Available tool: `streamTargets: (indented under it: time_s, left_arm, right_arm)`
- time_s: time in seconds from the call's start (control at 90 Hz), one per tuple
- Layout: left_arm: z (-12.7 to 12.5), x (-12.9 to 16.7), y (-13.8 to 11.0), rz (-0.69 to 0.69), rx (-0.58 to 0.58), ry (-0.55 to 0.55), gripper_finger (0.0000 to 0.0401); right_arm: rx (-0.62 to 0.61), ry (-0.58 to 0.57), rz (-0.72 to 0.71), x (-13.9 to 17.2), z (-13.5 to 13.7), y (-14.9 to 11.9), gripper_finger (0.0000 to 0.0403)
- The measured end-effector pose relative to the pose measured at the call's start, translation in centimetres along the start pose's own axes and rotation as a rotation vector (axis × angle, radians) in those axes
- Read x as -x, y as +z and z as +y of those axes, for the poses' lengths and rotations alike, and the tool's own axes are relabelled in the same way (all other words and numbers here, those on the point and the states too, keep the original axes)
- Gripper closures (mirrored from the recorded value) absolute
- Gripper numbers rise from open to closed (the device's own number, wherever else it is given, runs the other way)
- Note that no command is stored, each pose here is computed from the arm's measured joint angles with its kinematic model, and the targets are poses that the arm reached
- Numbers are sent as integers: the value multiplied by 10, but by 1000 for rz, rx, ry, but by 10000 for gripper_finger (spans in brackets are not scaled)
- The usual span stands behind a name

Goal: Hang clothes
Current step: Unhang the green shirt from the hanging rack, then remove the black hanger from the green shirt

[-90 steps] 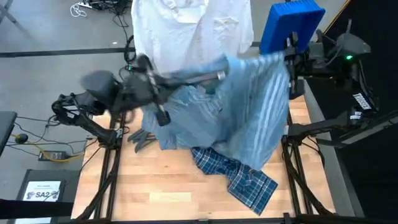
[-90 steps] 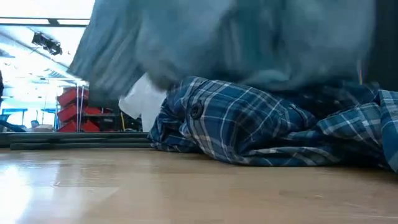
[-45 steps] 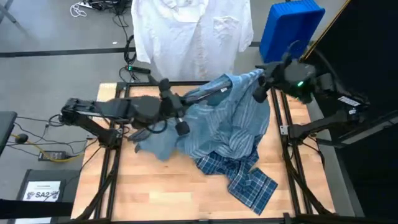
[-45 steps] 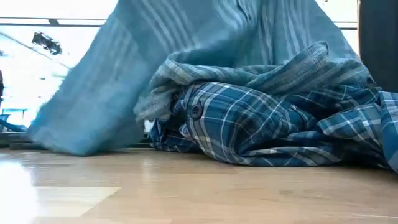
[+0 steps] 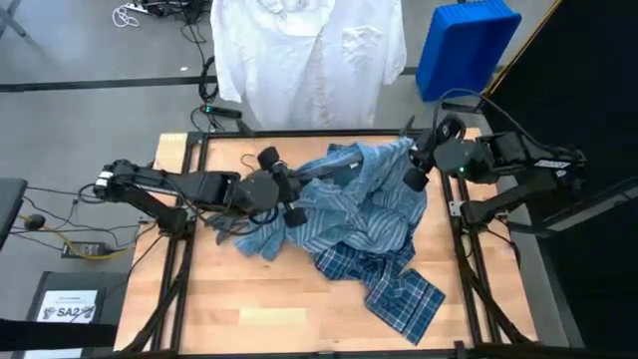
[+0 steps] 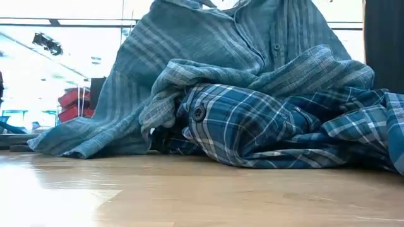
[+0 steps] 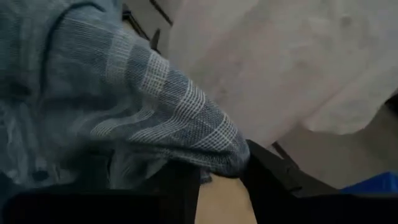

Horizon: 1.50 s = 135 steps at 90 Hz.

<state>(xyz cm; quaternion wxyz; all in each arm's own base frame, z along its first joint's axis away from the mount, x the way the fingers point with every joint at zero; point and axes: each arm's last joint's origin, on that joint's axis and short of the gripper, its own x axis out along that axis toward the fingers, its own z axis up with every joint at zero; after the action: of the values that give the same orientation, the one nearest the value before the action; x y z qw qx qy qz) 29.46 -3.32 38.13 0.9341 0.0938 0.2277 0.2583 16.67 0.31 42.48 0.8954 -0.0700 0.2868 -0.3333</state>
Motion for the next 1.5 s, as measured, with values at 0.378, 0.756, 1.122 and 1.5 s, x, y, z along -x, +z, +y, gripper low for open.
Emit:
streamTargets:
  time_s: [0.378,0.756,1.122,1.5]
  left_arm:
    - [2,-1,-8,86,-16,-105,387]
    - [-2,-5,-19,170,-52,-137,387]
    - [-6,-8,-4,27,-46,-190,387]
    - [-9,-12,-11,87,-99,-160,387]
  right_arm:
    - [35,177,-68,11,0,4,276]
    - [-22,300,-16,13,2,1,272]
    - [72,485,-213,-24,54,41,269]
    - [155,379,117,-63,74,17,270]
